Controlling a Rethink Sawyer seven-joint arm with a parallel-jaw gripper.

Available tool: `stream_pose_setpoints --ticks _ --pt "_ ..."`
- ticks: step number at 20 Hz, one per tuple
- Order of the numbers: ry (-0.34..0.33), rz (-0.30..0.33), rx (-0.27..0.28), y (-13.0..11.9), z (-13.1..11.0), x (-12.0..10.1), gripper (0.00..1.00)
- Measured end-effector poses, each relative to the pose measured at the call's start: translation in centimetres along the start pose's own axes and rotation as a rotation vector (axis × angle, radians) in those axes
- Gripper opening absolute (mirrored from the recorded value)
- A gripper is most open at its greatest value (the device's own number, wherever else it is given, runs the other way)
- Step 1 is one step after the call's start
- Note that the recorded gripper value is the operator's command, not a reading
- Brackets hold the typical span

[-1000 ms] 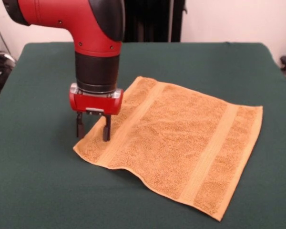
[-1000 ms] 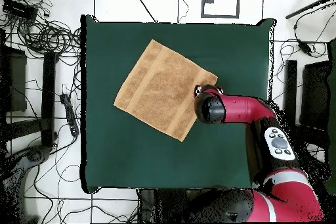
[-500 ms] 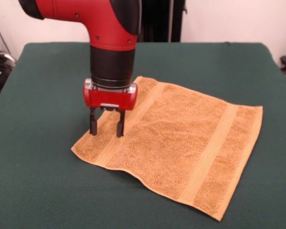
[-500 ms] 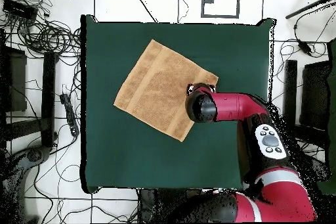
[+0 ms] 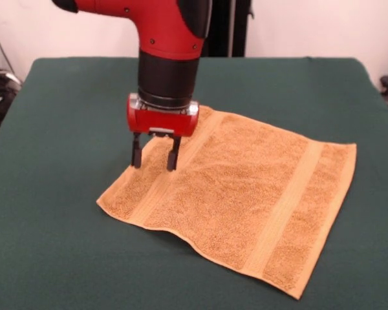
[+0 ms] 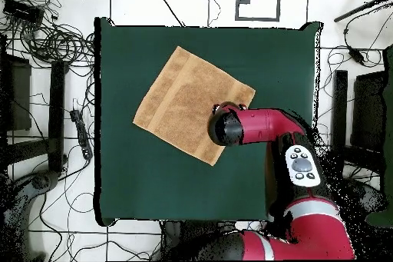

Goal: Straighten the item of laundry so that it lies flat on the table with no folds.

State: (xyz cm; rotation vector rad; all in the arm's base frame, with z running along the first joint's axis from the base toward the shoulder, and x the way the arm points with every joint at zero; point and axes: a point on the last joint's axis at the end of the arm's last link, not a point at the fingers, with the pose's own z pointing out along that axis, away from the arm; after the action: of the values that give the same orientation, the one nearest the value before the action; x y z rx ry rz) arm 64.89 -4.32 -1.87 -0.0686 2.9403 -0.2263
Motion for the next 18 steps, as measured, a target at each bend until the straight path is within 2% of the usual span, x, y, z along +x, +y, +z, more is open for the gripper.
stream_pose_setpoints --ticks 6,12,18 --pt "0.038 0.007 0.017 -0.8 -2.1 -0.1 1.00" --pt "0.033 0.032 0.030 -2.5 -4.1 -0.4 1.00" --pt "0.036 0.056 0.032 -3.9 -4.2 -0.2 1.00"
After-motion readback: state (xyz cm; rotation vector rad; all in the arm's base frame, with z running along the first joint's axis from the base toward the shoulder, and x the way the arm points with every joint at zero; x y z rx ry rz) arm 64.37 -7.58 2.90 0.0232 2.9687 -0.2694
